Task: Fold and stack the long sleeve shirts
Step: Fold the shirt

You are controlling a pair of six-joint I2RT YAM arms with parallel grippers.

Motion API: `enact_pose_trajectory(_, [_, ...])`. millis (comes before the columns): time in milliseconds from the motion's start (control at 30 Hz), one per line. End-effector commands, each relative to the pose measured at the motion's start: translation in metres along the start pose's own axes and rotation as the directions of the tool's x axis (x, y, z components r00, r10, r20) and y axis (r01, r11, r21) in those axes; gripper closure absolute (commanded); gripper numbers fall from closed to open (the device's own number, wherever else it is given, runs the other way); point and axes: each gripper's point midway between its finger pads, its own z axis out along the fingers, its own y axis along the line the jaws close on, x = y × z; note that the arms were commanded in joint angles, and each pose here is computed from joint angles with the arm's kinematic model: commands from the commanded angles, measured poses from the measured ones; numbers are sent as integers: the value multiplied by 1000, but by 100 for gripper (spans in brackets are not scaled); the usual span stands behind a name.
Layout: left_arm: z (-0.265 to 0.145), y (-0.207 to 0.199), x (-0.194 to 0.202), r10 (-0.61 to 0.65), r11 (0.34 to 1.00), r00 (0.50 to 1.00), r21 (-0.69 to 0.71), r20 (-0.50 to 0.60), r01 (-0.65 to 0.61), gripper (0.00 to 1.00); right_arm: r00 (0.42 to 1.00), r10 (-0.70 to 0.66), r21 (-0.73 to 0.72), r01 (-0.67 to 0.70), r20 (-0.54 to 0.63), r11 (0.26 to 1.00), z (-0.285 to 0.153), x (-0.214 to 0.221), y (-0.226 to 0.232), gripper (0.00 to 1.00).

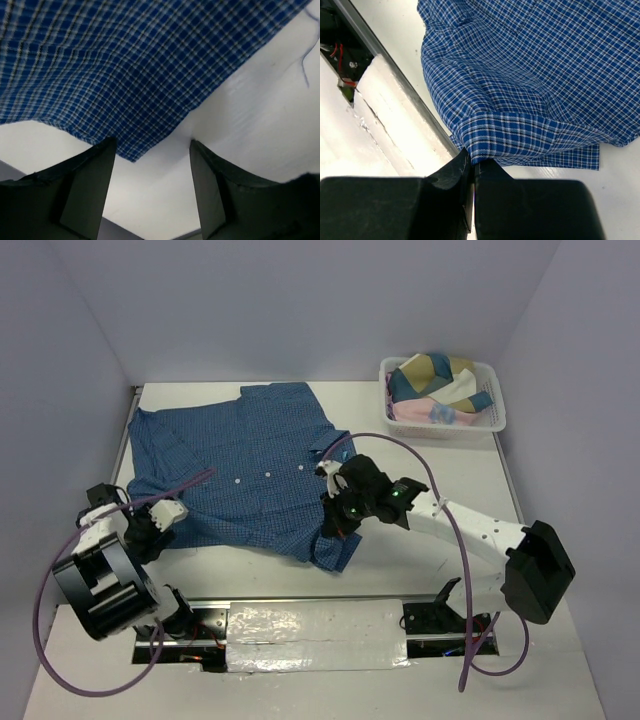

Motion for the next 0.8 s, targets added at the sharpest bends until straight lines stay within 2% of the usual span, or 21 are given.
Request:
enact_pose_trajectory(0, [6, 28, 6, -41, 995, 998, -90, -40, 37, 27, 996, -29, -29, 32, 80, 999, -1, -24, 8, 100])
enact_pose_trajectory(33, [8, 30, 9, -39, 994, 998, -102, -48, 34, 14, 997, -19, -36, 22, 79, 999, -1, -23, 9, 100])
enact_pose_trajectory(100, [12, 33, 15, -36, 992, 996, -120, -77, 26, 1, 997, -12, -39, 15, 79, 999, 1, -22, 9, 100])
enact_pose_trajectory(233, [14, 36, 20, -40, 992, 995, -126, -94, 28, 2, 998, -1, -34, 4, 68, 999, 4, -20, 7, 100])
enact_pose_trajectory(367, [22, 26, 24, -25, 999, 993, -36, -112, 21, 15, 998, -1, -29, 2, 55, 1000, 7, -19, 5, 100])
enact_pose_trajectory(500, [36, 12, 18, -20, 998, 998, 59, -62, 23, 32, 998, -6, -22, 7, 55, 1000, 10, -17, 2, 100])
enact_pose_trajectory(567, [40, 6, 13, -27, 995, 999, 100, -34, 31, 33, 999, -8, -22, 9, 53, 1000, 11, -17, 1, 100])
enact_pose_trajectory(667, [47, 5, 6, -51, 988, 999, 145, 5, 50, 41, 999, -6, -22, 7, 42, 1000, 15, -14, -1, 100])
enact_pose_trajectory(700, [50, 0, 6, -66, 982, 998, 178, 7, 64, 39, 999, -4, -22, 4, 35, 1000, 16, -12, -3, 100])
enact_pose_trajectory(767, [50, 0, 5, -78, 978, 997, 197, 8, 75, 24, 1000, -3, -22, 4, 28, 1000, 18, -11, -4, 100])
